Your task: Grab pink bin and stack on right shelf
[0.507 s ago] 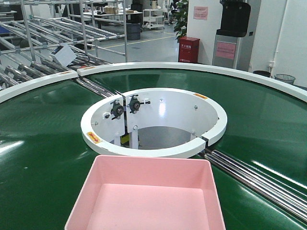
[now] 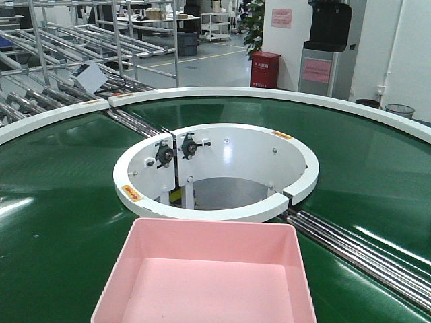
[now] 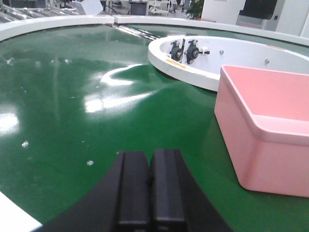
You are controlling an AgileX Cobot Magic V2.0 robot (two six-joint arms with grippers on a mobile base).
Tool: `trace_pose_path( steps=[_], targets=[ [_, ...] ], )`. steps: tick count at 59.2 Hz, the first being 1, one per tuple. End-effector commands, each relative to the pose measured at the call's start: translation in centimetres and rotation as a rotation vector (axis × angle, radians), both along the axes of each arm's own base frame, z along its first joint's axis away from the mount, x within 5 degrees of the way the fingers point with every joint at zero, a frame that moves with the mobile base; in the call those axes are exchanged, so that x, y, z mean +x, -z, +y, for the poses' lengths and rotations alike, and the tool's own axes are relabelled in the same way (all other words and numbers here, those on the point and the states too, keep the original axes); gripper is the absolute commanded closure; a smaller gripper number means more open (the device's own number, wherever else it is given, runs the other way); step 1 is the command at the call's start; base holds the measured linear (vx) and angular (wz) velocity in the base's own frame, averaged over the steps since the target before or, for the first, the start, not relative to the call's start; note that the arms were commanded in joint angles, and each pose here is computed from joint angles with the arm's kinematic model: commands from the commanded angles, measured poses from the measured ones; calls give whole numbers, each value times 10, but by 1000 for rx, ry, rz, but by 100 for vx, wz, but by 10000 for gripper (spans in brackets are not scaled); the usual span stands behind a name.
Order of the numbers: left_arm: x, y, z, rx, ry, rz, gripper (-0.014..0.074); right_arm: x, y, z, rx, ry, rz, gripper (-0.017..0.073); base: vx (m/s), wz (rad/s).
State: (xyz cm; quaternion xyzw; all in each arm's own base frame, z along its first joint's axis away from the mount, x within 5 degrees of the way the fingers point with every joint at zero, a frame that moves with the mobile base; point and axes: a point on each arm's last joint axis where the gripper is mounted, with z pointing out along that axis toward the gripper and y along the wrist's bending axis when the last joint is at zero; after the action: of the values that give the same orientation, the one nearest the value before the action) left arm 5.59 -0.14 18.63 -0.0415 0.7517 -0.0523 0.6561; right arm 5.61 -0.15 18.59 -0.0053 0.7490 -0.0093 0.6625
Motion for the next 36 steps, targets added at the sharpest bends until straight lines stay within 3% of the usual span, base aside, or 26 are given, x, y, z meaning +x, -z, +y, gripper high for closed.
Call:
trace_pose_path(
  steps=[1, 10, 17, 22, 30, 33, 36],
  targets=[
    [1, -4, 0, -13, -2, -87, 601, 0, -8, 1, -16, -8, -92, 571, 0, 0],
    [1, -4, 0, -19, -3, -87, 601, 0, -9, 1, -21, -9, -100, 571, 0, 0],
    [1, -6, 0, -128, -6, -107, 601, 0, -11, 1, -19, -14, -128, 571, 0, 0],
    [1, -13, 0, -160, -7, -175, 601, 0, -18, 3, -18, -26, -199, 571, 0, 0],
    [-5, -50, 1, -138, -3, -387, 601, -4, -38, 5, -16, -51, -364, 571, 0, 0],
    [-12, -73, 1, -93, 1, -451, 601, -6, -49, 4, -17, -47, -379, 571, 0, 0],
    [-19, -99, 0, -10, -1, -508, 601, -9, -68, 4, -17, -38, -389, 571, 0, 0]
  ],
)
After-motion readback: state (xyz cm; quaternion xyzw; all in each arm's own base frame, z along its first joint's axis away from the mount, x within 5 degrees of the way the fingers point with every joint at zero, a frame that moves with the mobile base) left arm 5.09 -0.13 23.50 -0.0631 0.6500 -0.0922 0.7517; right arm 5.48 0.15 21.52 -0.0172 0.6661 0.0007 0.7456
